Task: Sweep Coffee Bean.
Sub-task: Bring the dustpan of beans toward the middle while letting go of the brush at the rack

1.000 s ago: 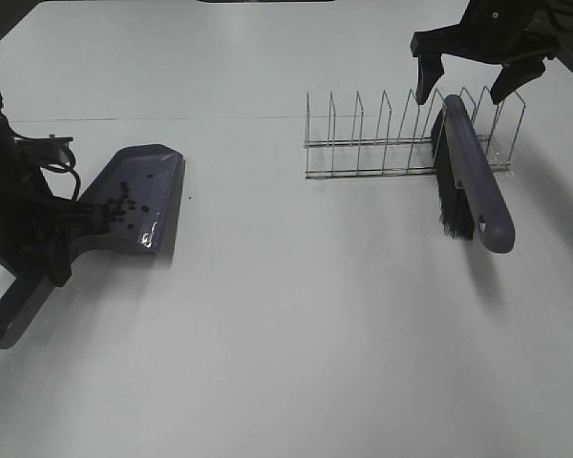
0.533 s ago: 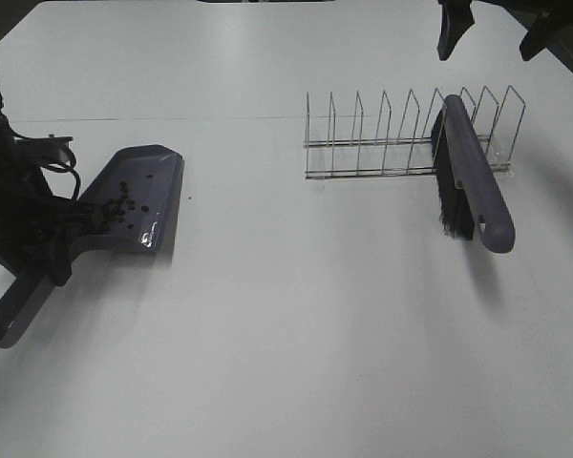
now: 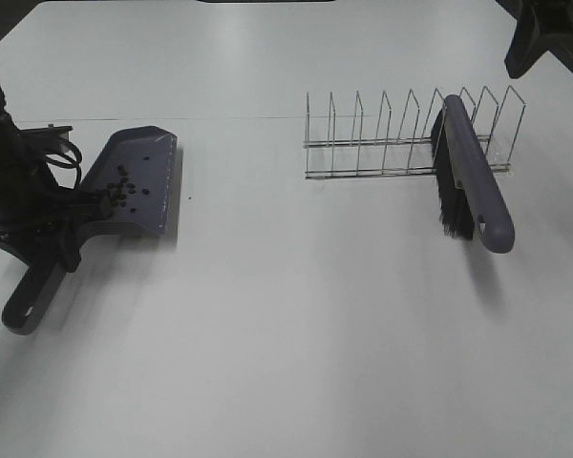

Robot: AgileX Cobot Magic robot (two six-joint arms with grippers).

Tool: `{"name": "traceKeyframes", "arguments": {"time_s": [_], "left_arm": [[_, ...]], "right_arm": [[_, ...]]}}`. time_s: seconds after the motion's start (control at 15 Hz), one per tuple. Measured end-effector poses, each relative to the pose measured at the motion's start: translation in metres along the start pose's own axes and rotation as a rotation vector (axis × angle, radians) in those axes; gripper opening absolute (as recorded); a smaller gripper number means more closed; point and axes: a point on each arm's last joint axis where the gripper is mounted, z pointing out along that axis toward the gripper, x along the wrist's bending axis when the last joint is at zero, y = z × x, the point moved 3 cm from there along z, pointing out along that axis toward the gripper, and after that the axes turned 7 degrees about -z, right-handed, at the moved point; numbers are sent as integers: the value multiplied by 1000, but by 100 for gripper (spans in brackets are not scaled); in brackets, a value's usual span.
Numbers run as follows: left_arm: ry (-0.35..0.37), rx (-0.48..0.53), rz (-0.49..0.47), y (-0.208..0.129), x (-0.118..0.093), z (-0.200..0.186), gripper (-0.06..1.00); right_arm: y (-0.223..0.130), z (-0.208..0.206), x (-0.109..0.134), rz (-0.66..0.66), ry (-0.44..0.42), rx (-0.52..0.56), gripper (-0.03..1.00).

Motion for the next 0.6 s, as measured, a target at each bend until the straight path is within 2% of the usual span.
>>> {"name": "traceKeyframes", "arguments": {"time_s": [0.27,0.53,0.6], "left_arm": [[9,43,-11,0,3,23,31],[5,41,1,1,3,25,32],[4,41,1,1,3,25,37]], "right_arm": [[-40,-8,5,1,-5,-38,85],[-56,-12,7,1,-5,-37,85],[-58,-14,7,1,-6,-44,85]]}}
